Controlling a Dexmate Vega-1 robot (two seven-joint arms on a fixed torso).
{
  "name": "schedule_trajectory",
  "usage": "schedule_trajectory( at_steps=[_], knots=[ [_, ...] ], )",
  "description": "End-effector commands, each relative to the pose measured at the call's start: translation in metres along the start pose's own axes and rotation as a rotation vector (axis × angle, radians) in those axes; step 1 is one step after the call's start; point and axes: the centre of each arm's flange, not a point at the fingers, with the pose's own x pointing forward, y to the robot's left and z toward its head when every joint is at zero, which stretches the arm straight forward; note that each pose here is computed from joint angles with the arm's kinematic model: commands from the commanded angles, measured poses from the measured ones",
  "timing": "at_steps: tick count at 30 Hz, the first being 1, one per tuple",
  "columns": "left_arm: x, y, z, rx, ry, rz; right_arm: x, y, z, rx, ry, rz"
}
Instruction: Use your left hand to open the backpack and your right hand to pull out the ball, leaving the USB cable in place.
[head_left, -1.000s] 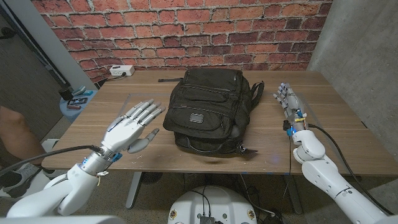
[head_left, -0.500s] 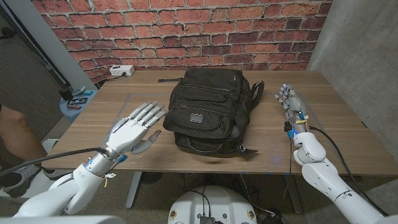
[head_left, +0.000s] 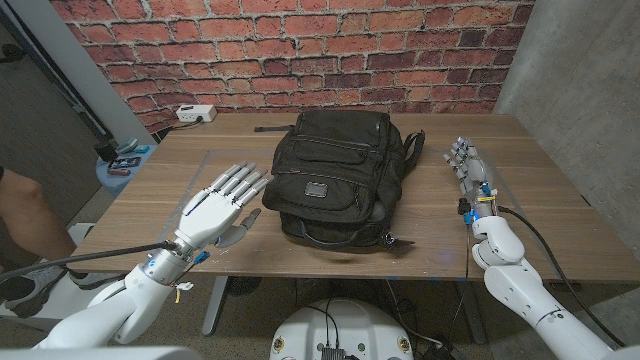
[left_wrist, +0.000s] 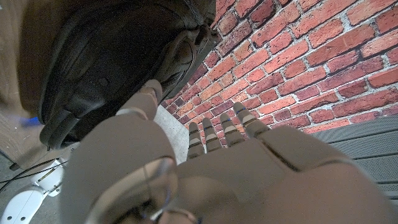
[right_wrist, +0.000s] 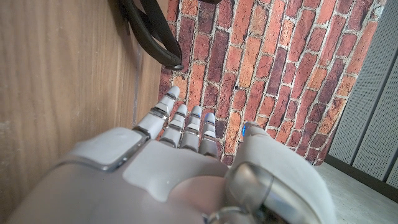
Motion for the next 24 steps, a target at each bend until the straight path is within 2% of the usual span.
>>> schedule_trajectory(
  at_steps=[1, 12, 24],
  knots=[
    [-0.004, -0.009, 0.001, 0.024, 0.015, -0.001, 0.002, -0.002, -0.001, 0.017, -0.011, -0.002],
    [-0.008, -0.019, -0.002, 0.045, 0.007, 0.020, 0.006, -0.005, 0.001, 0.011, -0.007, -0.001],
    [0.000, -0.029, -0.003, 0.055, 0.006, 0.064, 0.005, -0.006, -0.001, 0.012, -0.004, -0.003]
  ],
)
